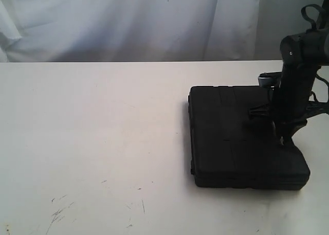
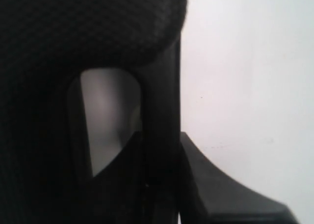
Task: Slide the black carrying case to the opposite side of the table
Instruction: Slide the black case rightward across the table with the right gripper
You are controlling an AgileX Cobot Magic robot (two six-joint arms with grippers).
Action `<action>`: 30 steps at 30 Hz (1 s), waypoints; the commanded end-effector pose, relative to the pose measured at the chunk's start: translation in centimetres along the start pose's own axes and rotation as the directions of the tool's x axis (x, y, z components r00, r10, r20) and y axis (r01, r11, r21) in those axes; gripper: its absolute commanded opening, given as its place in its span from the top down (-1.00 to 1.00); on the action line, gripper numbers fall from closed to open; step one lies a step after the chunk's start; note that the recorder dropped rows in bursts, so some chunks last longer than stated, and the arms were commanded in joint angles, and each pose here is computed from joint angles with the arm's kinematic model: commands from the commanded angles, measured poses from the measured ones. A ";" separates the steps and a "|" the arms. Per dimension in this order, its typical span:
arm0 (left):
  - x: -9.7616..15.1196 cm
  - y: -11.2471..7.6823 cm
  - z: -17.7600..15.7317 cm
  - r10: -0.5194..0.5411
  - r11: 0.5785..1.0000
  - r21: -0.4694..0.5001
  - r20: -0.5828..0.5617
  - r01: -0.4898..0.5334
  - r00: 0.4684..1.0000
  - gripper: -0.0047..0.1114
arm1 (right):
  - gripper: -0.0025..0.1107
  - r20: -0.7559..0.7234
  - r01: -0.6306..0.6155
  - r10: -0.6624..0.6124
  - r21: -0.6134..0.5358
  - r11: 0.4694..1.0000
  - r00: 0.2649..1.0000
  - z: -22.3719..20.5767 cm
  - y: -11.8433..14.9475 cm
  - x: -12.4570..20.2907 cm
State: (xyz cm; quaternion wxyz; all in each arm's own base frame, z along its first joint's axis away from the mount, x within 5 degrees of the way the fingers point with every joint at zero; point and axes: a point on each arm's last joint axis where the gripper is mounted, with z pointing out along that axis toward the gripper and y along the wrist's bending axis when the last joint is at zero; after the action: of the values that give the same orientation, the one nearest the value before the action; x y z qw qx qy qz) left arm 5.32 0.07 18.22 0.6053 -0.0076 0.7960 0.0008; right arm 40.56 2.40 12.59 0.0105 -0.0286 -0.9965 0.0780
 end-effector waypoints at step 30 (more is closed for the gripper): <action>0.0 0.0 0.0 -0.006 1.000 -0.003 0.013 0.006 1.000 0.92 | 0.43 0.030 -0.004 0.003 0.034 0.999 1.000 -1.4 -2.3 0.0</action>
State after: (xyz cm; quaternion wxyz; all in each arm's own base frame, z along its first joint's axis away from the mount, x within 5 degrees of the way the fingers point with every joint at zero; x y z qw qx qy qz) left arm 5.32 0.07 18.22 0.6053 -0.0076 0.7960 0.0008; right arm 40.60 1.19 12.98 0.0081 -0.0324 -0.9962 0.0810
